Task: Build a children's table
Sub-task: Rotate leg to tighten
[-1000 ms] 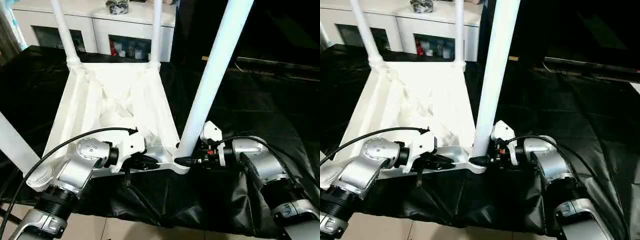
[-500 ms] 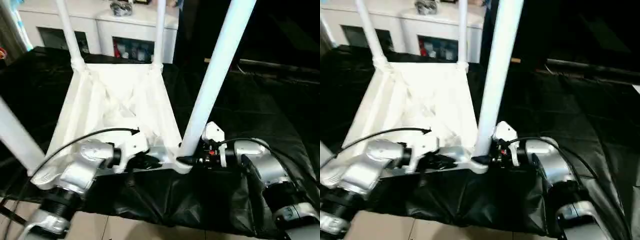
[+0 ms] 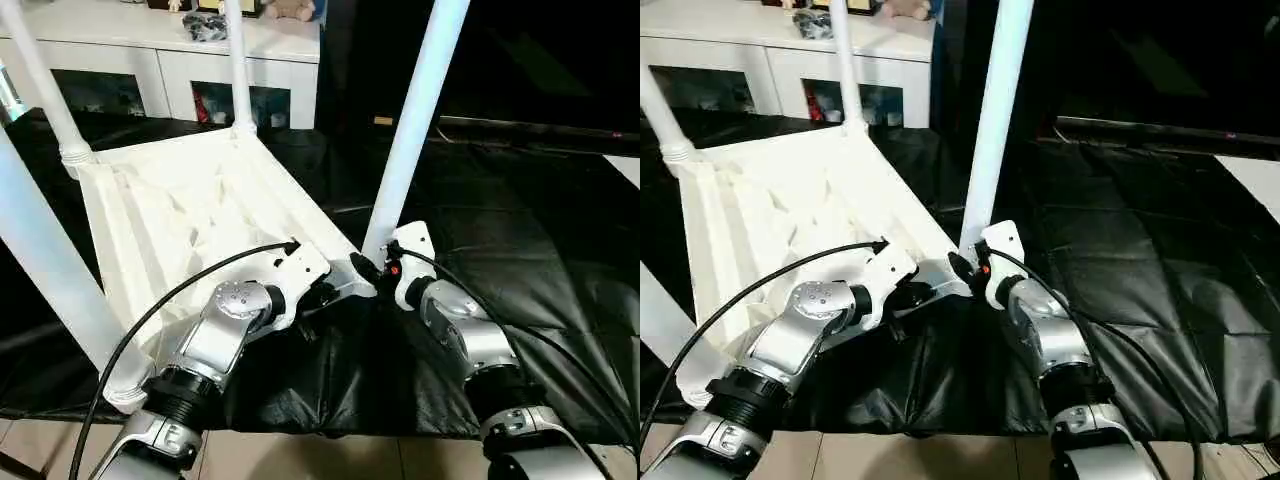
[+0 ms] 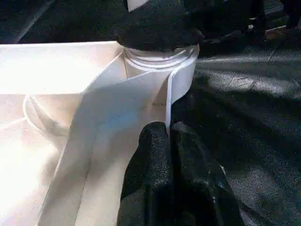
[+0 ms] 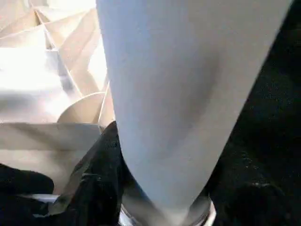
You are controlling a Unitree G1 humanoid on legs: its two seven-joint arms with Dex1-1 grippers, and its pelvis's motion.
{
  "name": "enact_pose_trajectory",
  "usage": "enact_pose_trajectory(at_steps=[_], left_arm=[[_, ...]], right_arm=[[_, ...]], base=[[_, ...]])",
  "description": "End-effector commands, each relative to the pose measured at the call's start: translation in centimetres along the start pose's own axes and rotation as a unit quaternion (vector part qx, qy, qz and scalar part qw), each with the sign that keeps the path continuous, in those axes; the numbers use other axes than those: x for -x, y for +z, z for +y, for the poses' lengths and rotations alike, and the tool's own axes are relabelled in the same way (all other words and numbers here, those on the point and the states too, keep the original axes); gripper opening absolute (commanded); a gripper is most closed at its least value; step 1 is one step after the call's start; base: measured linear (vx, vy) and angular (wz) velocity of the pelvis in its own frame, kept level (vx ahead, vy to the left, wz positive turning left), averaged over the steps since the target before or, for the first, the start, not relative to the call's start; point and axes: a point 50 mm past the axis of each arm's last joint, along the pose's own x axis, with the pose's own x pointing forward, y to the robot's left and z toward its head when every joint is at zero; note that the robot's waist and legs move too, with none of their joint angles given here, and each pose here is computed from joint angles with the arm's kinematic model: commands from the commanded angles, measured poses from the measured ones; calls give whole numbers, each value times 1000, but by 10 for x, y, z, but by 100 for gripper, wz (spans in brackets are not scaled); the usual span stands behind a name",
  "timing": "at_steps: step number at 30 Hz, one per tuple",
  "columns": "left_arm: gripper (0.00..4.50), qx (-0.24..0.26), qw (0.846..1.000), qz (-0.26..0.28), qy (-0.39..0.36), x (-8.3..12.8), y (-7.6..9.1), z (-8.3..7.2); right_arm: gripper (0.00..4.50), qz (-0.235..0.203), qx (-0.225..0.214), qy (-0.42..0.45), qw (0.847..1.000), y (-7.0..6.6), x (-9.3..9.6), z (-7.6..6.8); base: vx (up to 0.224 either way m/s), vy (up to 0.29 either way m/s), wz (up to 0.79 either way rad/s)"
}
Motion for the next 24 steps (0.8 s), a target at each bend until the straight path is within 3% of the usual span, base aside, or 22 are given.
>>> enact_pose_trajectory(at_steps=[1,4,7,9,13,16,24], left_arm=[[0,-44,997,-50,-33,-11,30,-11],[0,-46,997,-49,-39,-9,29,-10],[0,-60,995,-48,-69,1,23,-9],[0,-76,990,-45,-106,12,18,-7],[0,-81,988,-45,-123,16,17,-6],[0,-93,984,-32,-152,27,11,-1],[0,-101,976,-18,-192,40,3,2]], right_arm=[[272,-3,-16,118,993,0,-15,48],[313,0,-11,124,992,-1,-13,46],[337,11,18,145,989,-1,-2,30],[337,28,52,178,982,1,10,13],[337,39,66,197,977,2,14,7],[337,79,120,240,960,2,25,-7],[337,111,162,274,941,6,32,-17]], base=[[0,0,0],[0,0,0],[0,0,0],[0,0,0],[28,-11,4],[56,-28,11],[6,-4,2]])
